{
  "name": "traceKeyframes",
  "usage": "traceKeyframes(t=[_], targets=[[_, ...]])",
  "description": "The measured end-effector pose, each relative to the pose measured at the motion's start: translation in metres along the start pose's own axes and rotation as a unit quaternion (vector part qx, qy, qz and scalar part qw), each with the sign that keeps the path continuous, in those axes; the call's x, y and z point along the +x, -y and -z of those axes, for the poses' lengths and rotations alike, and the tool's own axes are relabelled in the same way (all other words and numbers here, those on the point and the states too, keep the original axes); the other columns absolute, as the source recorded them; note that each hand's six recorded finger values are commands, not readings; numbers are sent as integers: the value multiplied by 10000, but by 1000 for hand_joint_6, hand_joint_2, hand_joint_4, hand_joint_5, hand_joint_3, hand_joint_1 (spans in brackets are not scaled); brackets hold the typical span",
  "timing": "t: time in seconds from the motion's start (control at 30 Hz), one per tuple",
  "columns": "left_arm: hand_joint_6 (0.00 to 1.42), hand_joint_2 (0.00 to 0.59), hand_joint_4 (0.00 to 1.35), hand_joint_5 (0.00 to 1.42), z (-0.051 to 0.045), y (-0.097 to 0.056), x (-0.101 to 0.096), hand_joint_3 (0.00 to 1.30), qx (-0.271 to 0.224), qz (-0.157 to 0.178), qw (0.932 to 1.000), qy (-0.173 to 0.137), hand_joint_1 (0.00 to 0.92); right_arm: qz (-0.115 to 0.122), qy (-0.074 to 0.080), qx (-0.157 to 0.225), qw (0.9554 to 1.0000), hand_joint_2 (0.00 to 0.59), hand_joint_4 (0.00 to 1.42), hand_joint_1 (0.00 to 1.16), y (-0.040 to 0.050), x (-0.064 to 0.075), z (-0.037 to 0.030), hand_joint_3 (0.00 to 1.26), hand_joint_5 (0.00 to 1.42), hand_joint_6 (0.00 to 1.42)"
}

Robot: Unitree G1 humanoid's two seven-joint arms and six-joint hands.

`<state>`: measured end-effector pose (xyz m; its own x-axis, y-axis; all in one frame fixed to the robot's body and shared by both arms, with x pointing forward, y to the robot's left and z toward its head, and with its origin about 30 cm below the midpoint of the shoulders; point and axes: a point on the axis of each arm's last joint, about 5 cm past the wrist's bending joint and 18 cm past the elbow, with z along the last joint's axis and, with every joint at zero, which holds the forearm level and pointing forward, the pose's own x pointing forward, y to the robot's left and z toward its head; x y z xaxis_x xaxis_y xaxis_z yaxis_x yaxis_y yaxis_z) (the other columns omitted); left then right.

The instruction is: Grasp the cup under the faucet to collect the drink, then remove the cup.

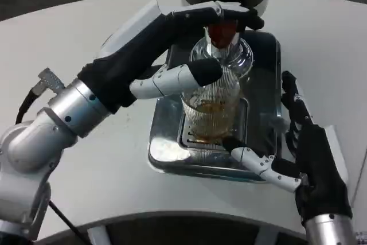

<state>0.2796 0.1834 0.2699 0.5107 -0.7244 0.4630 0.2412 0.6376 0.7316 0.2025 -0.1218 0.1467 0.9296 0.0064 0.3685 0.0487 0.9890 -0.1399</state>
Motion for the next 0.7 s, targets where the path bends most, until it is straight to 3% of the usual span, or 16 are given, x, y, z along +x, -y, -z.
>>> traceKeyframes(t=[0.37, 0.7], targets=[[171, 43, 218, 269, 24, 4, 22, 366, 6, -40, 10000, -18, 0, -58, 155, 26, 9999, 145, 1, 953, -65, 129, 15, 31, 21, 179], [171, 43, 218, 269, 31, 8, 39, 367, 20, -50, 10000, -33, 0, -153, 69, 53, 9998, 136, 7, 944, -139, 200, 89, 23, 37, 181]])
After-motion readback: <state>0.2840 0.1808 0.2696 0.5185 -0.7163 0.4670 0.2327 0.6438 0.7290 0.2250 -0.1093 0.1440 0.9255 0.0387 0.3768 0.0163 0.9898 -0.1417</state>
